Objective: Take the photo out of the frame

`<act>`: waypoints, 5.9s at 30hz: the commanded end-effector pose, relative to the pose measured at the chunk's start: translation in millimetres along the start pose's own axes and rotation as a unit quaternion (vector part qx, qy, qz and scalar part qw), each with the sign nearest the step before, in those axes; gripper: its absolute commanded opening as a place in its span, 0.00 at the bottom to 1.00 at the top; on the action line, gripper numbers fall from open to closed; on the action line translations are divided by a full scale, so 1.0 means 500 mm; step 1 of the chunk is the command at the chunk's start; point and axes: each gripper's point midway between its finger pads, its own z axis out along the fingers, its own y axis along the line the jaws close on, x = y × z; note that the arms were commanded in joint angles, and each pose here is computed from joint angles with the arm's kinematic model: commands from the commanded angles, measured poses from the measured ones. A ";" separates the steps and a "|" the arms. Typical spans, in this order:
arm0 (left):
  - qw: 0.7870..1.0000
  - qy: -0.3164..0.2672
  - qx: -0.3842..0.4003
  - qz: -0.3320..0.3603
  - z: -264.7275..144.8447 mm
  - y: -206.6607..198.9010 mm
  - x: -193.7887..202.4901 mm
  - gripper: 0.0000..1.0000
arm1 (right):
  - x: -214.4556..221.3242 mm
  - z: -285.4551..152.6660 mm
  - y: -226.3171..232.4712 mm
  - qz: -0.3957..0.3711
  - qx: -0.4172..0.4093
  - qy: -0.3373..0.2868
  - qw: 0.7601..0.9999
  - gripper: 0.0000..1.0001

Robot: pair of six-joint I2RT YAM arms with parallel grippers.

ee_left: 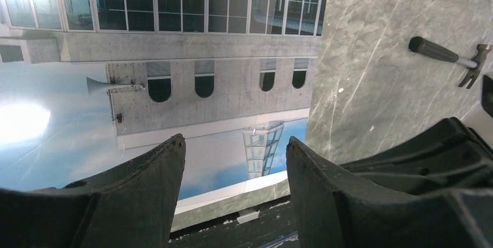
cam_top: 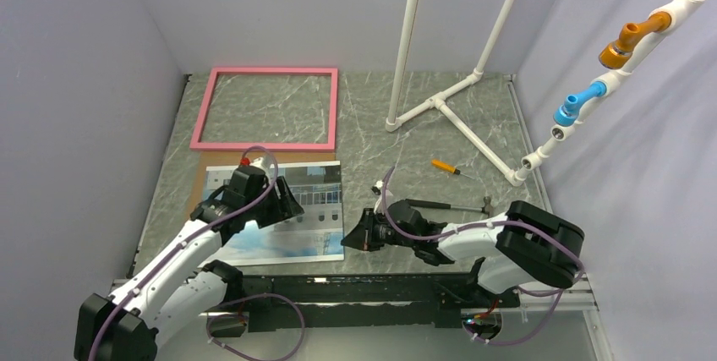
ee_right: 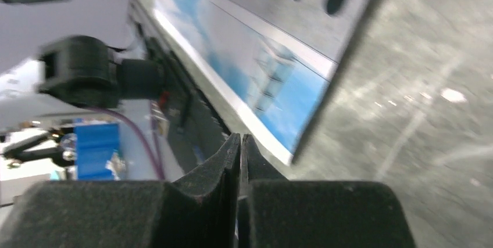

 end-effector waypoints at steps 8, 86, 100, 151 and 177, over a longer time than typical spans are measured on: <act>1.000 0.011 -0.022 -0.013 0.052 0.038 0.025 0.67 | 0.017 0.010 -0.097 -0.024 0.111 0.050 0.992 0.33; 1.000 -0.018 -0.004 -0.005 0.012 0.007 -0.008 0.69 | -0.073 0.118 -0.029 0.051 -0.046 0.030 0.997 0.00; 0.999 -0.012 0.048 -0.002 0.004 -0.044 -0.019 0.72 | -0.125 0.059 -0.041 -0.054 0.128 0.052 0.989 0.00; 0.927 -0.354 0.115 0.050 -0.601 -0.173 -0.224 0.76 | -0.432 -0.133 0.705 -0.186 -0.191 -0.110 0.957 0.00; 0.938 -0.321 0.124 0.049 -0.545 -0.159 -0.190 0.77 | -0.354 0.067 0.181 0.069 0.063 -0.242 0.966 0.00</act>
